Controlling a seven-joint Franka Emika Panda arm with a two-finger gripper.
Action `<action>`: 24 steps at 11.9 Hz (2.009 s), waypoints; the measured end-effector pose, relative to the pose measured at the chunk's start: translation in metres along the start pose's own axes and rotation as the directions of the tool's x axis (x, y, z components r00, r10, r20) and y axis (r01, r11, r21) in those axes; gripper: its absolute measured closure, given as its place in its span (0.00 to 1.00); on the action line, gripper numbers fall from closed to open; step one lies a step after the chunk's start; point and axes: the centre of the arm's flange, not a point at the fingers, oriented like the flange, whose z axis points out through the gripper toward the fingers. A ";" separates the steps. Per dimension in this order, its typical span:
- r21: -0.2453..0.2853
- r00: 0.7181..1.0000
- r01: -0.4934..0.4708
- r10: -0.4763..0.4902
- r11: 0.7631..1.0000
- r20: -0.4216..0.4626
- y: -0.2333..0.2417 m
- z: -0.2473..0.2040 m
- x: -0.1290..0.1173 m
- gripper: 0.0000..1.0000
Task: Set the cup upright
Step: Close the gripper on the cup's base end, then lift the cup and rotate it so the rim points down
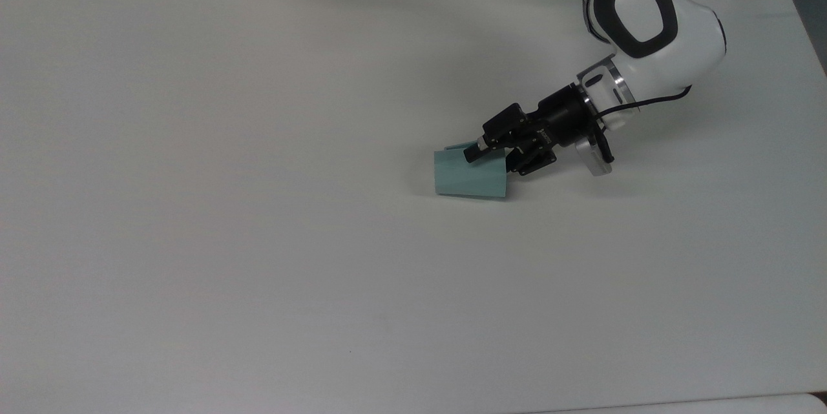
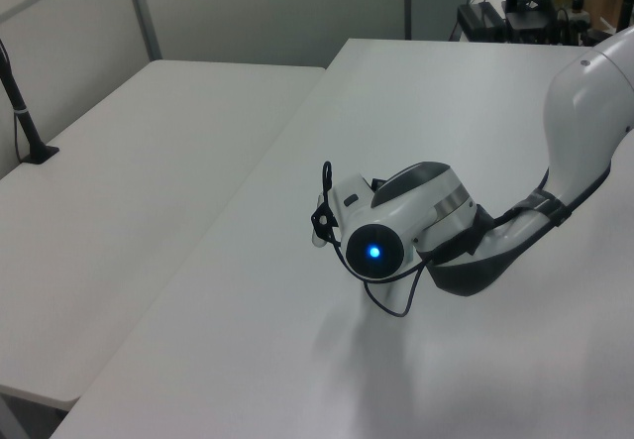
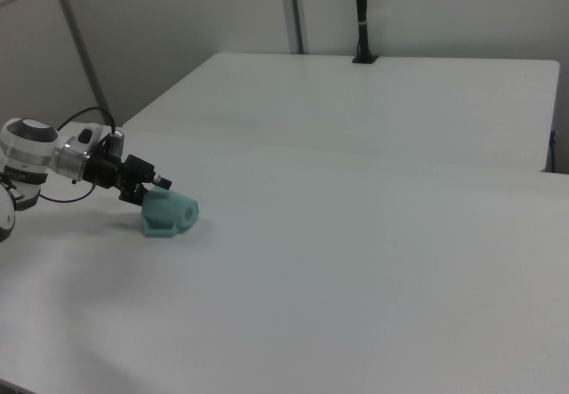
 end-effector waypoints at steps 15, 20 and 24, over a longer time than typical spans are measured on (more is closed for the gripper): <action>-0.040 0.997 0.062 -0.060 0.997 0.049 0.014 0.013 -0.008 0.89; 0.176 0.987 -0.066 0.038 0.982 0.158 0.079 -0.014 0.004 0.96; 0.269 0.962 -0.155 0.084 0.951 0.260 0.126 0.003 0.016 0.96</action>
